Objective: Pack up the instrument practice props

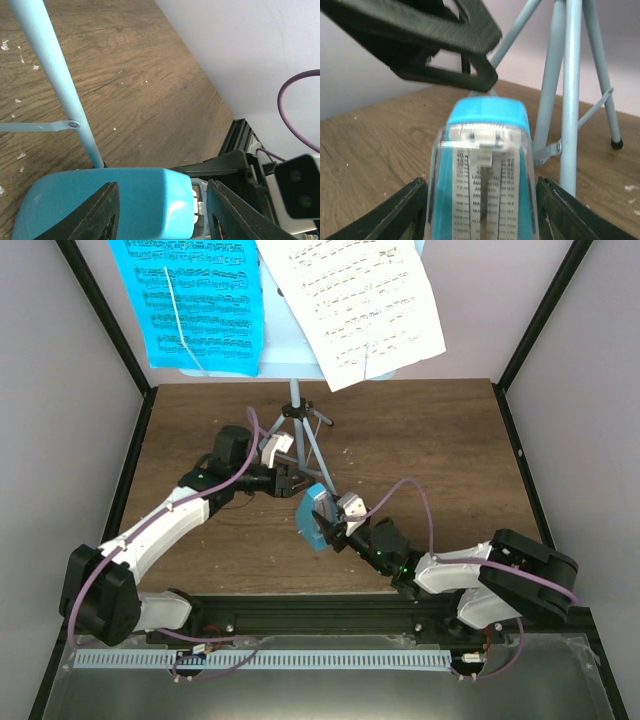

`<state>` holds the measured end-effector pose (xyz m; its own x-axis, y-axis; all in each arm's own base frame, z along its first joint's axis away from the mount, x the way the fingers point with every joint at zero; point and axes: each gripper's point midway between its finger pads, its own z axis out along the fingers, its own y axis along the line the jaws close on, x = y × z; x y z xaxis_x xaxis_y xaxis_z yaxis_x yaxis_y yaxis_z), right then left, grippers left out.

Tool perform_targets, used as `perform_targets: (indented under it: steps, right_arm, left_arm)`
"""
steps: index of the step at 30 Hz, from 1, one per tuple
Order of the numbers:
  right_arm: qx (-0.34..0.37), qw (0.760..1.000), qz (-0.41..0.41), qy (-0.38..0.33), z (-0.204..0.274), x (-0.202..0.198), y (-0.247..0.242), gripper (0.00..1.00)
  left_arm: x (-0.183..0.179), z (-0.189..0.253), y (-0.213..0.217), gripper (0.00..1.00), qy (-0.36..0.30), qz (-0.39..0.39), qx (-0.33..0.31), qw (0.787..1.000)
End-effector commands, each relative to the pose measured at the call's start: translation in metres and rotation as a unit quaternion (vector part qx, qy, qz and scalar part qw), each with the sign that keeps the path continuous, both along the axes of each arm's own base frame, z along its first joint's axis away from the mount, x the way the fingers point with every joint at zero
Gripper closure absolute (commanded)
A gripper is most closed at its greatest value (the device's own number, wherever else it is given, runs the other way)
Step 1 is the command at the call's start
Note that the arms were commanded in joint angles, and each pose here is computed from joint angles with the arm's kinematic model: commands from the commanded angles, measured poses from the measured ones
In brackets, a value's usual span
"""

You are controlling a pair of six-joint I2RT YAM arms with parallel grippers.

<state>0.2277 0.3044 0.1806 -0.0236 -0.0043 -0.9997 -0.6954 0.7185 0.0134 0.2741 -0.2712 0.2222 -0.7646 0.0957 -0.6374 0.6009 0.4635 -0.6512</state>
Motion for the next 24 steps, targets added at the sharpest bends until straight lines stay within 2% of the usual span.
perform_targets:
  steps: [1, 9, 11, 13, 16, 20, 24]
  right_arm:
    - [-0.049, 0.998, 0.000, 0.043, -0.031, 0.001, 0.006, 0.40]
    - [-0.051, 0.996, -0.024, 0.067, -0.035, 0.009, 0.006, 0.33]
    - [-0.052, 0.996, -0.027, 0.071, -0.035, 0.010, 0.006, 0.28]
    - [-0.049, 0.996, -0.028, 0.073, -0.033, 0.009, 0.005, 0.17]
    - [-0.043, 0.996, -0.024, 0.070, -0.027, 0.006, 0.000, 0.01]
    - [-0.035, 0.998, -0.007, 0.058, -0.012, -0.006, -0.011, 0.00]
    - [-0.029, 0.998, 0.009, 0.048, 0.002, -0.019, -0.027, 0.00]
  left_arm:
    - [-0.003, 0.006, 0.003, 0.50, -0.017, -0.002, -0.002, 1.000]
    - [-0.004, 0.009, 0.005, 0.50, -0.025, 0.002, 0.002, 1.000]
    - [-0.003, 0.010, 0.006, 0.50, -0.029, 0.004, 0.003, 1.000]
    - [-0.003, 0.012, 0.007, 0.47, -0.035, 0.008, 0.005, 0.999]
    - [-0.005, 0.018, 0.009, 0.35, -0.052, 0.007, 0.003, 0.999]
    - [-0.013, 0.030, 0.008, 0.14, -0.092, -0.005, 0.007, 0.996]
    - [-0.026, 0.025, -0.004, 0.02, -0.138, -0.018, 0.070, 0.988]
